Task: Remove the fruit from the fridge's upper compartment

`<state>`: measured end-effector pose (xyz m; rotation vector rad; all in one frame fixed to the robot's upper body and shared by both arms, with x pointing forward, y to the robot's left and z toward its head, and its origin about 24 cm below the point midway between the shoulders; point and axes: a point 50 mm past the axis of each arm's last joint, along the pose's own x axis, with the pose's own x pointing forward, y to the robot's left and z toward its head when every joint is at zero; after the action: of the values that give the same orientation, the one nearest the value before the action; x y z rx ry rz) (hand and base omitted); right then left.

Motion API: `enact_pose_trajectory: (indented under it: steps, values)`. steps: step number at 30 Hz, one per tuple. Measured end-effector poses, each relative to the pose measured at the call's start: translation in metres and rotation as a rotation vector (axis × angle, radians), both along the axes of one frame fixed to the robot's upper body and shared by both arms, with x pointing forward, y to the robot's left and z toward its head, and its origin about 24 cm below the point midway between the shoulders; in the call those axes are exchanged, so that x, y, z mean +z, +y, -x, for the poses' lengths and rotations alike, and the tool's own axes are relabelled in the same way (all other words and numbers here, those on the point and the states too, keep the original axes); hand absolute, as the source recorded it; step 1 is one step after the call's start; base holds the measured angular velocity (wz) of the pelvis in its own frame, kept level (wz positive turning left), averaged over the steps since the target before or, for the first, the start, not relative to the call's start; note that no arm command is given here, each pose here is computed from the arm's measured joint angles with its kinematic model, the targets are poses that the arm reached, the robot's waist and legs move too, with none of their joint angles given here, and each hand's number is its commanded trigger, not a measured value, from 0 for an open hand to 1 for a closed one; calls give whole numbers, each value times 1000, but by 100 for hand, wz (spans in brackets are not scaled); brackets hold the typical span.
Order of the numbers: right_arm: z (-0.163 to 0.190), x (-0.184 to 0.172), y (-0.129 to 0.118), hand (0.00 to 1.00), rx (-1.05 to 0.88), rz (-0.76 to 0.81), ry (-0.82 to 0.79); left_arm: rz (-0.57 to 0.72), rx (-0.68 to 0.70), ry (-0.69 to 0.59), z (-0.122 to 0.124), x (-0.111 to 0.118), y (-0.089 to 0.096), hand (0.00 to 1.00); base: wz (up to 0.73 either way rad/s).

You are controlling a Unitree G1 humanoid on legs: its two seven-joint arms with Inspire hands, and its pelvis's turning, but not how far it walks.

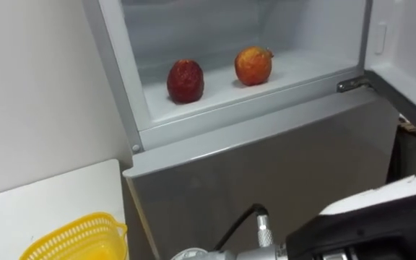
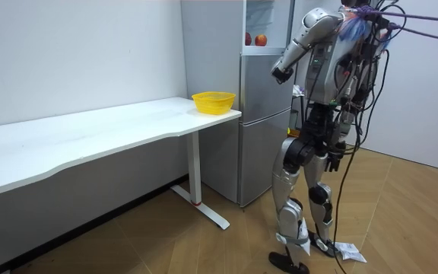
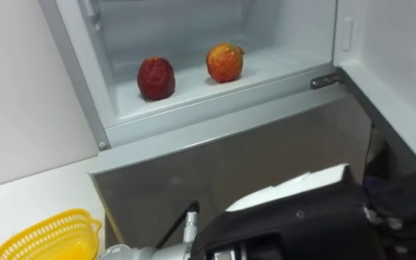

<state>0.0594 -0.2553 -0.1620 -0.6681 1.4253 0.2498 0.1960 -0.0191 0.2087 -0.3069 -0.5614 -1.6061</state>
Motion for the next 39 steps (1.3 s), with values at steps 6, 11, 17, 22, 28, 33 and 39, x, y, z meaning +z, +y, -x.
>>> enact_pose_trajectory:
  steps: [6,11,17,22,28,33,39]
  values:
    - [4,0,-1,0,-5,2,19,-3,4,-8,0,2,-1,0,-1]
    - [3,0,-1,0,-6,0,18,-2,5,-10,0,2,-1,0,0]
    - [0,0,0,0,-5,-5,8,-12,46,-5,-4,-1,2,0,-6]
    - [-1,0,0,0,-13,-27,-14,-15,208,-10,-11,-8,37,0,-1]
    - [7,0,-3,0,-80,-36,-23,46,549,-63,-24,1,101,0,11]
    - [11,0,-4,0,-122,-27,-59,164,793,-127,-20,18,139,0,18]
    - [22,-2,-3,0,-130,9,-62,287,1045,-132,-19,25,176,0,3]
